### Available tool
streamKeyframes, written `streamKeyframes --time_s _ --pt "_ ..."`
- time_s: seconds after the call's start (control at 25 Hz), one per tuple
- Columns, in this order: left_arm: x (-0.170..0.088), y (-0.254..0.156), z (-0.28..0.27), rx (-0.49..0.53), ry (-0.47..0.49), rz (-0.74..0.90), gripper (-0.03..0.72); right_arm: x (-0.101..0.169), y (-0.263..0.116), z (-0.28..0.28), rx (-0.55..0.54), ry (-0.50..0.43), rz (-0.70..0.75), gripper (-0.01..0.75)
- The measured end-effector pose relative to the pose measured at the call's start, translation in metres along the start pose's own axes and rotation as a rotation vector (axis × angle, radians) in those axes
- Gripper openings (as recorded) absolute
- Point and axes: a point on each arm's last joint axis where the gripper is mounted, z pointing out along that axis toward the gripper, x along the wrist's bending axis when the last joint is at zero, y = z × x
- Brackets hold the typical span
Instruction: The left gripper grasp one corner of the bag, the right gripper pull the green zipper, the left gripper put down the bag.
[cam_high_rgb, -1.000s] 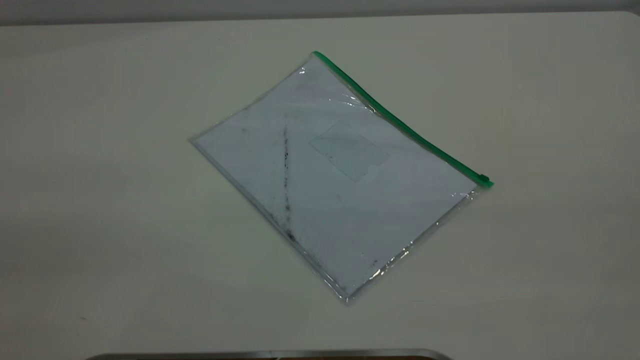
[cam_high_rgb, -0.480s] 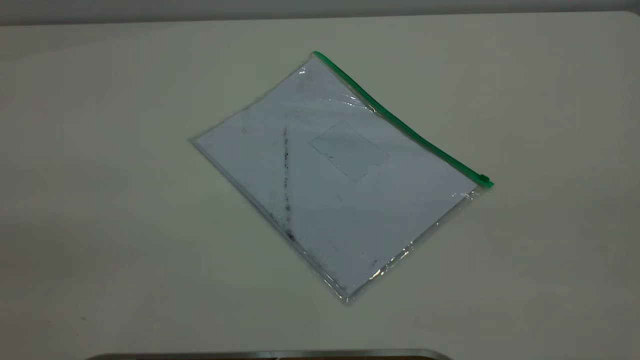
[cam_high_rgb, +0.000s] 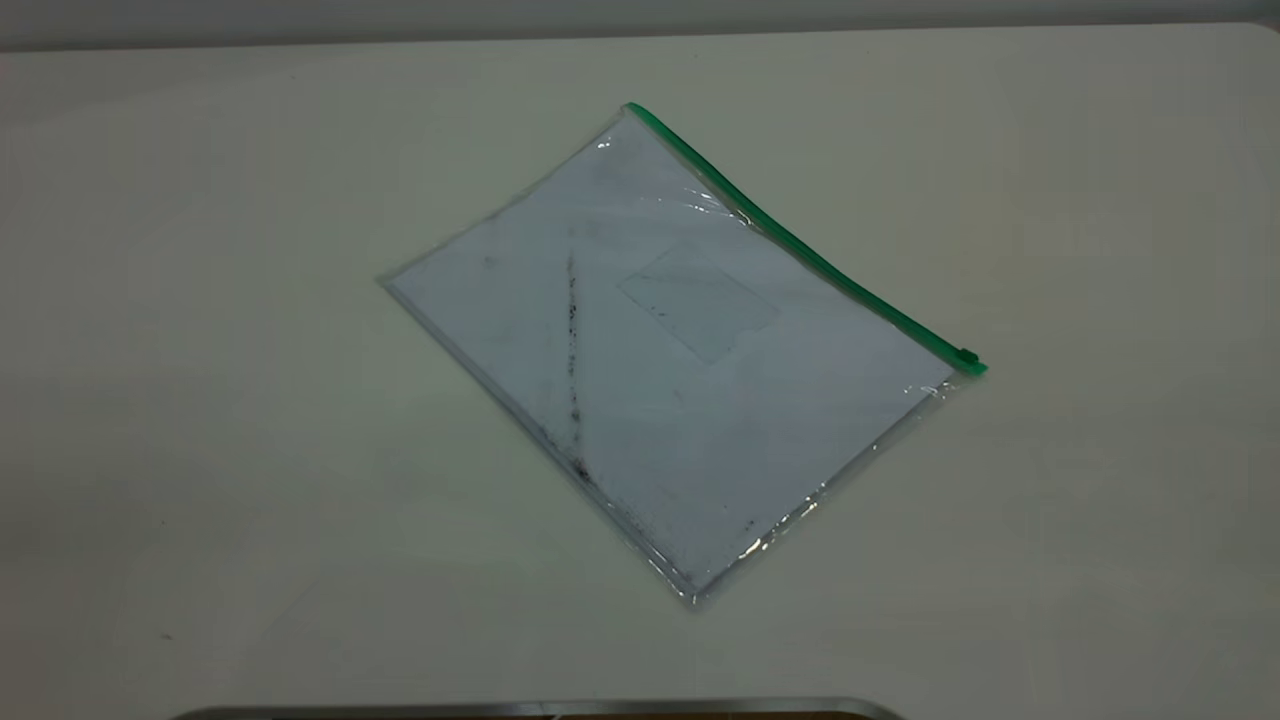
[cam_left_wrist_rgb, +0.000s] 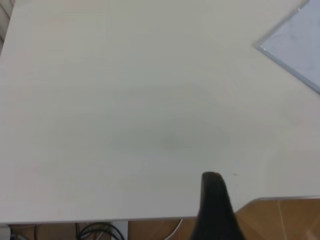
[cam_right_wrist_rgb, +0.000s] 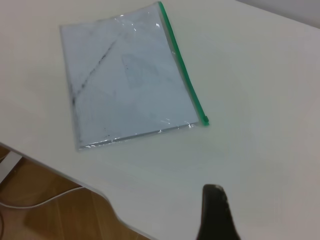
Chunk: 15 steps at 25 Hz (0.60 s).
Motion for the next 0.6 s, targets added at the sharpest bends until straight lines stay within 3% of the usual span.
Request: streamKeyframes --time_s 0.48,0.6 --pt "0.0 0.0 0.0 0.0 0.0 0.0 0.59 0.0 0.0 0.0001 0.0 -0.003 0.002 0.539" --pt "-0.0001 0.0 0.0 0.0 -0.001 0.0 0.59 0.0004 0.0006 0.001 0.004 -0.054 0.033 0.539"
